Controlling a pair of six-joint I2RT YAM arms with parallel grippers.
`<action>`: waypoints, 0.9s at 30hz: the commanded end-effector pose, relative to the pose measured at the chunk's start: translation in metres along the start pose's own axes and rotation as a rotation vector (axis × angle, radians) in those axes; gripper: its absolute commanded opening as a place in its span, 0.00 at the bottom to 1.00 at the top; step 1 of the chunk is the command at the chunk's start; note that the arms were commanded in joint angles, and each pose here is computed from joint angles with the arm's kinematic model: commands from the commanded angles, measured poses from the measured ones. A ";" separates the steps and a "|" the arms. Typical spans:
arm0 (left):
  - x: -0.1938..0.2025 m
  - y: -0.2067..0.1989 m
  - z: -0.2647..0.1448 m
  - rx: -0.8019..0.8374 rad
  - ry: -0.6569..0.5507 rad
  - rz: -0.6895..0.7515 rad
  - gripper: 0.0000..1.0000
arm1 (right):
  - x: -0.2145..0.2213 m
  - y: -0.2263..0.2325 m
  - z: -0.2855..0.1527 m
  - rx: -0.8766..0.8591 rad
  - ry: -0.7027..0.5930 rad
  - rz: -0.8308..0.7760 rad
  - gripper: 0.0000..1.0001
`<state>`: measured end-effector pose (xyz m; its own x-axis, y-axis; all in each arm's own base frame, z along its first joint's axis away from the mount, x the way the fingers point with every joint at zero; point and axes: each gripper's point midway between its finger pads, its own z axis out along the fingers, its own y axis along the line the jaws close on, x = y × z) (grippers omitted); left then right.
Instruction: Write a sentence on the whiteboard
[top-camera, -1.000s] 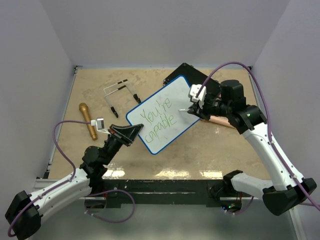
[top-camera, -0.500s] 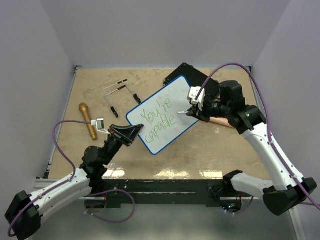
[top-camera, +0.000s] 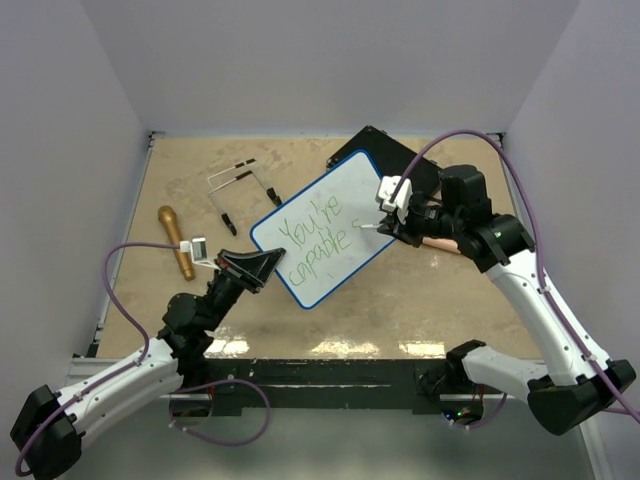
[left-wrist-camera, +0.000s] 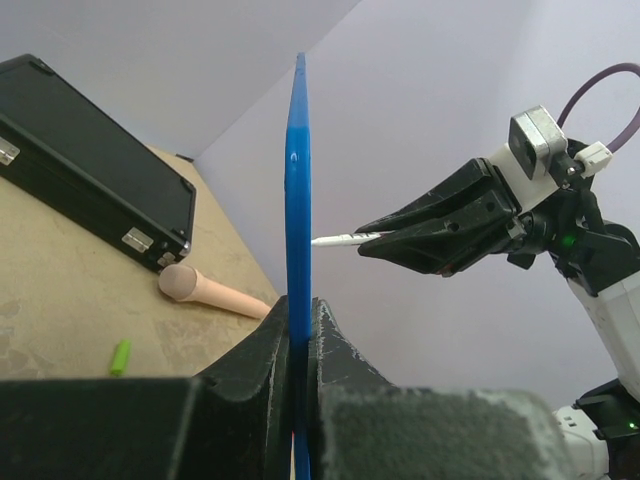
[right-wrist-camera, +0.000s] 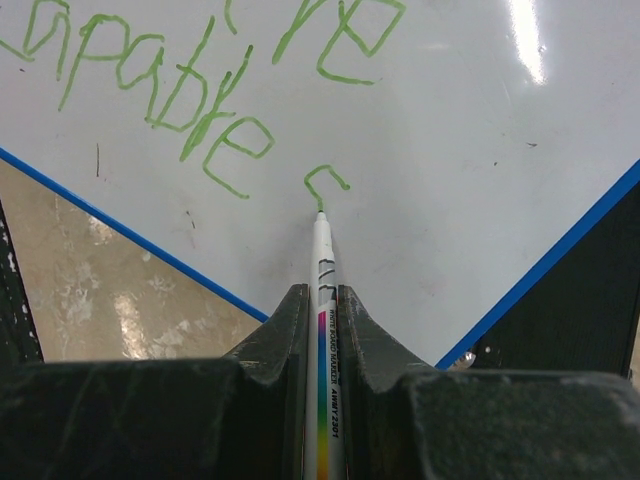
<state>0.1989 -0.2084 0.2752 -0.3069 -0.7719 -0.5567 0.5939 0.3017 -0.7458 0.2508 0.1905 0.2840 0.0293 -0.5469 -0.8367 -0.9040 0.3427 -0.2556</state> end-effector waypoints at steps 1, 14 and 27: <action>-0.043 -0.053 0.001 0.182 -0.146 -0.044 0.00 | 0.006 0.002 -0.003 0.009 0.021 -0.005 0.00; -0.039 -0.050 0.003 0.174 -0.137 -0.044 0.00 | -0.013 0.028 -0.007 -0.139 -0.053 -0.033 0.00; -0.039 -0.049 0.001 0.168 -0.135 -0.039 0.00 | -0.023 -0.011 -0.014 -0.001 -0.068 0.021 0.00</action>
<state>0.1989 -0.2085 0.2757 -0.3032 -0.7710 -0.5600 0.5977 0.3038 -0.7419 0.2438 0.1890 0.3104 0.0501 -0.4893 -0.8707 -0.9187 0.3193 -0.2323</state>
